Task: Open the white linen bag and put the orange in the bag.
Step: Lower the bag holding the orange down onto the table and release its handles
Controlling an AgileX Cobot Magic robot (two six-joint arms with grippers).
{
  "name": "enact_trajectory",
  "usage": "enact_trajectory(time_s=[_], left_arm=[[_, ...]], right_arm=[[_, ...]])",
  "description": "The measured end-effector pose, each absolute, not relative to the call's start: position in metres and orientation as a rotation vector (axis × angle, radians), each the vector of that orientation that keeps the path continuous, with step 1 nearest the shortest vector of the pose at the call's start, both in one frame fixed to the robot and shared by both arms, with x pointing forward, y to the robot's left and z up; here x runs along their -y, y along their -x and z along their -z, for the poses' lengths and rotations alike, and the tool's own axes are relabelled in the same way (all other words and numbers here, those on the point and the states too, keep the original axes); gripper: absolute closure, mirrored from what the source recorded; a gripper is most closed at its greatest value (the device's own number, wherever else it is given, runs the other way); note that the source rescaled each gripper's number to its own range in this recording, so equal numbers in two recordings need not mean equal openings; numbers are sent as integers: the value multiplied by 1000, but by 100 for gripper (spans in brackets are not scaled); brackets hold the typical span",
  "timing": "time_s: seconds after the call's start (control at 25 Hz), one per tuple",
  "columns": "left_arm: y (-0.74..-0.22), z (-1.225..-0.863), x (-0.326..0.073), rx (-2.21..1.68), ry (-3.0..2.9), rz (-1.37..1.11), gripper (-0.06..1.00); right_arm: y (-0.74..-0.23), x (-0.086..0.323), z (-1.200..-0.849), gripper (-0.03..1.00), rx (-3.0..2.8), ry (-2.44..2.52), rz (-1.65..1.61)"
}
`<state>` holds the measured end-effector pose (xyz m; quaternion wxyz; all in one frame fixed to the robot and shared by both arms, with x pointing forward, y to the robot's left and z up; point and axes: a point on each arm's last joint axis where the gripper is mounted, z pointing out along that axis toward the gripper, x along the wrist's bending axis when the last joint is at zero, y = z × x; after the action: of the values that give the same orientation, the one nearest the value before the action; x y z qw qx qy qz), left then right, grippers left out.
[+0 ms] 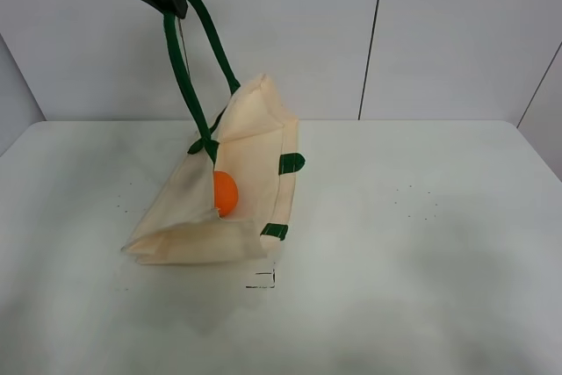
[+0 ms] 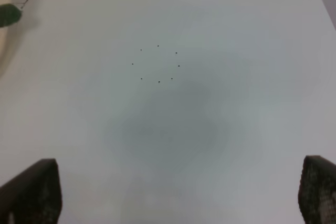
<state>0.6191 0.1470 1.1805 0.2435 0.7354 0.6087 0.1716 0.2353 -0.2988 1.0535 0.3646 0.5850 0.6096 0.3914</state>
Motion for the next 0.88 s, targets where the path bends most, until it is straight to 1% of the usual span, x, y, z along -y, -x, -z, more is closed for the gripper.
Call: enact_trajectory(time_s=[0.08, 0.24, 0.28, 0.32, 0.36, 0.4, 0.44, 0.52, 0.56, 0.6, 0.68, 0.88], left_arm=[[-631, -1159, -140, -1687, -2044, -414, 94], [-659, -1099, -122, -1748, -2132, -271, 94], [-665, -1084, -119, -1761, -2156, -244, 94], [-670, -1070, -116, -1771, -2175, -219, 91], [-673, -1058, -114, -1784, -2190, -194, 86], [-676, -1050, -112, -1794, -2200, -175, 78], [-677, -1043, -111, -1799, -2210, -160, 68], [-679, -1035, -109, -1800, -2225, -141, 42], [-679, -1031, -109, -1799, -2228, -133, 31], [-679, -1029, -109, -1799, -2231, -126, 25], [-679, -1024, -109, -1800, -2241, -135, 18], [-682, -1016, -122, -1867, -2290, -253, 13]], right_arm=[[-235, 299, -1053, -3, -1568, -1505, -1007], [-235, 299, -1053, -3, -1568, -1505, -1007], [-235, 299, -1053, -3, -1568, -1505, -1007], [-235, 299, -1053, -3, -1568, -1505, -1007], [-235, 299, -1053, -3, -1568, -1505, -1007], [-235, 299, -1053, -3, -1568, -1505, -1007], [-235, 299, -1053, -3, -1568, -1505, -1007], [-235, 299, -1053, -3, -1568, -1505, -1007], [-235, 299, -1053, -3, -1568, -1505, -1007], [-235, 299, -1053, -3, -1568, -1505, -1007], [-235, 299, -1053, -3, -1568, -1505, -1007], [-235, 299, -1053, -3, -1568, -1505, -1007]])
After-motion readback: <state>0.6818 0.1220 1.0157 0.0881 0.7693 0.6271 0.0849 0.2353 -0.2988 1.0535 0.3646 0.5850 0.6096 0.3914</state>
